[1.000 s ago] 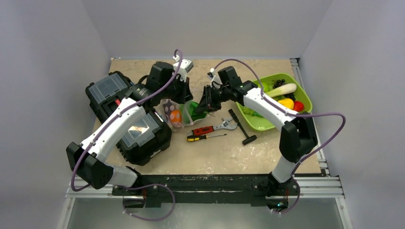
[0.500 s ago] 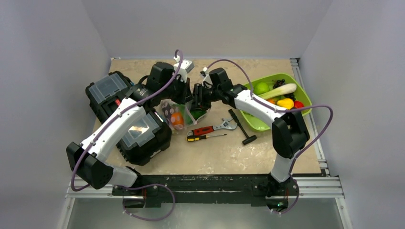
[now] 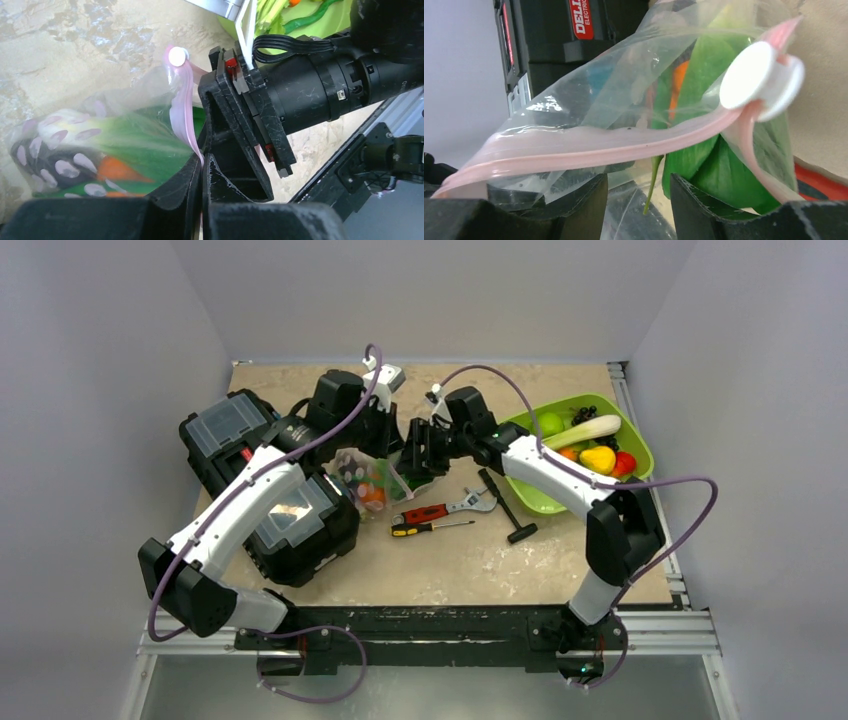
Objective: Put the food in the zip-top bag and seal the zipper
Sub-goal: Place the fake vegetable in the zipper food storage bag, then pick up the fake fruit from the bin.
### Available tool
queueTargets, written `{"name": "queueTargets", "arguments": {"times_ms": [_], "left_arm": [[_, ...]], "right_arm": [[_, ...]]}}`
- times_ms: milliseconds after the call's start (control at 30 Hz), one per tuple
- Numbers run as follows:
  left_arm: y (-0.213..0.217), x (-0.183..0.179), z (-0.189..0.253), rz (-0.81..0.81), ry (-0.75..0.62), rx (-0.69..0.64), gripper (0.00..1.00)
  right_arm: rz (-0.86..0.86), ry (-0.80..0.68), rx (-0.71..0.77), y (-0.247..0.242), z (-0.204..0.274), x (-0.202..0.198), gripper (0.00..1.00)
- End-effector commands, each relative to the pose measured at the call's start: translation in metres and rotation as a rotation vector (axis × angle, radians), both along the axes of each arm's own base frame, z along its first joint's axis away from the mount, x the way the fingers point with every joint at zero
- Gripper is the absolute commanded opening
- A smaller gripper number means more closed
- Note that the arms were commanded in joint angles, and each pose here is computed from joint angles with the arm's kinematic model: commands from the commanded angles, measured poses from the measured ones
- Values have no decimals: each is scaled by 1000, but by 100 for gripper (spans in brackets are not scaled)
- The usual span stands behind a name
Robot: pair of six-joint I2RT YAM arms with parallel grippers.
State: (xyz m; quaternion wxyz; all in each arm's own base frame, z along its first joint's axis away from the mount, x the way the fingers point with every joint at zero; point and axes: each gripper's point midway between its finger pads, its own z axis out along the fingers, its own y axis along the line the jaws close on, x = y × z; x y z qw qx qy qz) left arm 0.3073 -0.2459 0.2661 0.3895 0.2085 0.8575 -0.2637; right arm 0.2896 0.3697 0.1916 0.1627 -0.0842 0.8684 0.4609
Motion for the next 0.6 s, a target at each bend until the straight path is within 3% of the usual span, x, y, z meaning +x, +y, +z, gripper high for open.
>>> {"name": "queueTargets", "arguments": {"times_ms": [0, 233, 567], "left_arm": [[-3, 3, 22, -6, -79, -36, 0], [0, 4, 22, 6, -78, -27, 0], [0, 4, 22, 9, -75, -21, 0]], "right_arm": [[17, -106, 34, -8, 37, -10, 49], [-147, -291, -82, -55, 75, 12, 50], [-576, -468, -179, -198, 110, 63, 54]]}}
